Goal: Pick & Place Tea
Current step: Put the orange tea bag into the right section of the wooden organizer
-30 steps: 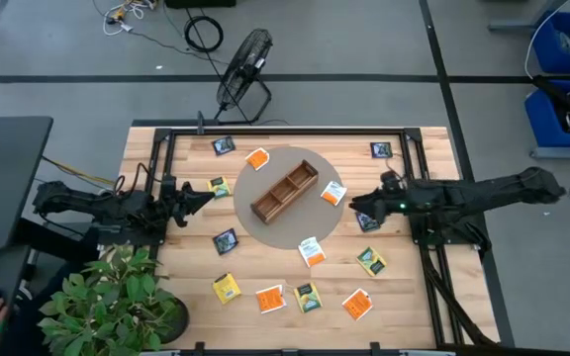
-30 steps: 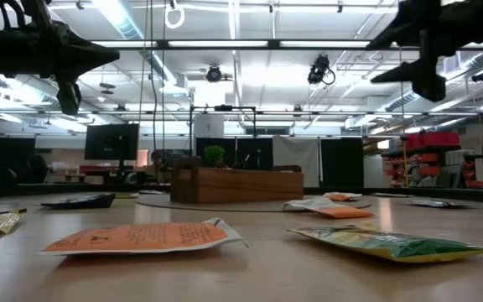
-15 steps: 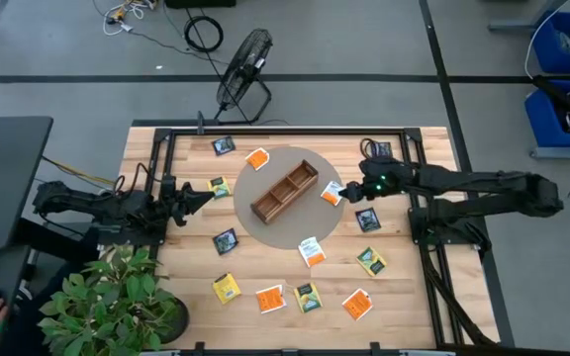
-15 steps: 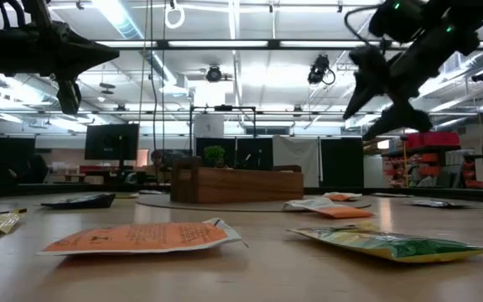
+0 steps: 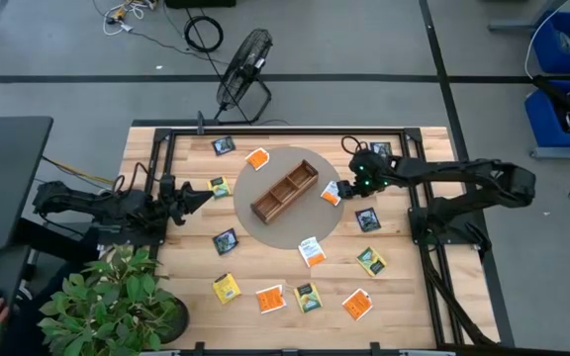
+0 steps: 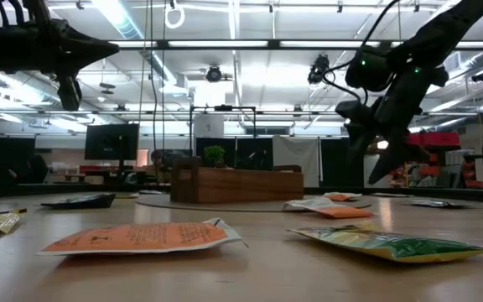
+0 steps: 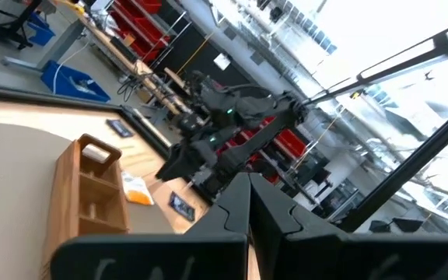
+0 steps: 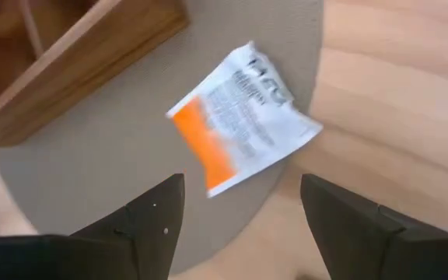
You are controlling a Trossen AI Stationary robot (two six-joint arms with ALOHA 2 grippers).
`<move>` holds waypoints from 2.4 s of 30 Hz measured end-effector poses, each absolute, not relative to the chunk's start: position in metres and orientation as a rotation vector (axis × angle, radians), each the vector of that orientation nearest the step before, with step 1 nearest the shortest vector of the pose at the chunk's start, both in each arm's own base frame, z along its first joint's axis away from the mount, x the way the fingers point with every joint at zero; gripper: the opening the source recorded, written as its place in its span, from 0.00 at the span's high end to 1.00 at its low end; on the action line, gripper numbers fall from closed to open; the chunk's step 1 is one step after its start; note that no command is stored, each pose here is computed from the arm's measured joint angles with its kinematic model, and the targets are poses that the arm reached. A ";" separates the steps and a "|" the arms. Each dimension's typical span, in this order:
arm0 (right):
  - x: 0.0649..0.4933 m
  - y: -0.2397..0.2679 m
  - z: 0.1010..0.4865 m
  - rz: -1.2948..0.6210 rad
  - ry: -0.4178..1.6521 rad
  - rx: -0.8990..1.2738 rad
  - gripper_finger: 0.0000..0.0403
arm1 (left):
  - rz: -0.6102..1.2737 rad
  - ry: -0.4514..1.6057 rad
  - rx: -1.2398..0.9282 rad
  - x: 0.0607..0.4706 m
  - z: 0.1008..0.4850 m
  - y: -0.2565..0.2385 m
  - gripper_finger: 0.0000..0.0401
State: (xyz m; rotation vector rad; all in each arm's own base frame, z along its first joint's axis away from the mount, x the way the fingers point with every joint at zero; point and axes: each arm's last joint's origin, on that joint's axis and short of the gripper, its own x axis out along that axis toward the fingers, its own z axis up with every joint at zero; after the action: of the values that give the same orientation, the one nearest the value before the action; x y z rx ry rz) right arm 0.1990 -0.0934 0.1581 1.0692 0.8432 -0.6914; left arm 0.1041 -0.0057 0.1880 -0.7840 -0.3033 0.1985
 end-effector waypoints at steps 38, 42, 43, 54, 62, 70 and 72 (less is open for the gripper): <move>0.212 -0.114 0.124 -0.730 0.871 1.062 0.57 | 0.196 -0.304 -0.799 0.104 0.188 -0.006 0.99; 0.212 -0.113 0.123 -0.713 0.887 1.046 0.70 | 0.196 -0.303 -0.799 0.104 0.188 -0.006 0.99; 0.211 -0.113 0.123 -0.710 0.895 1.041 0.73 | 0.196 -0.303 -0.799 0.104 0.188 -0.006 0.99; 0.209 -0.109 0.125 -0.636 0.934 1.008 0.99 | 0.197 -0.303 -0.799 0.104 0.188 -0.006 0.99; 0.205 -0.108 0.148 -0.632 0.832 0.963 1.00 | 0.198 -0.303 -0.799 0.104 0.188 -0.006 0.99; 0.204 -0.099 0.197 -0.678 0.799 0.636 1.00 | 0.198 -0.302 -0.799 0.104 0.188 -0.006 0.99; 0.210 -0.097 0.213 -0.683 0.763 0.541 1.00 | 0.199 -0.302 -0.799 0.104 0.188 -0.006 0.99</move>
State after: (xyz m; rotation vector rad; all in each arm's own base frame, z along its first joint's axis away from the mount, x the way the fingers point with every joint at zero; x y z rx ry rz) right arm 0.2104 -0.0969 0.2134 0.5414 0.7627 -0.6829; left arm 0.1042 -0.0057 0.1877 -0.7988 -0.3022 0.1991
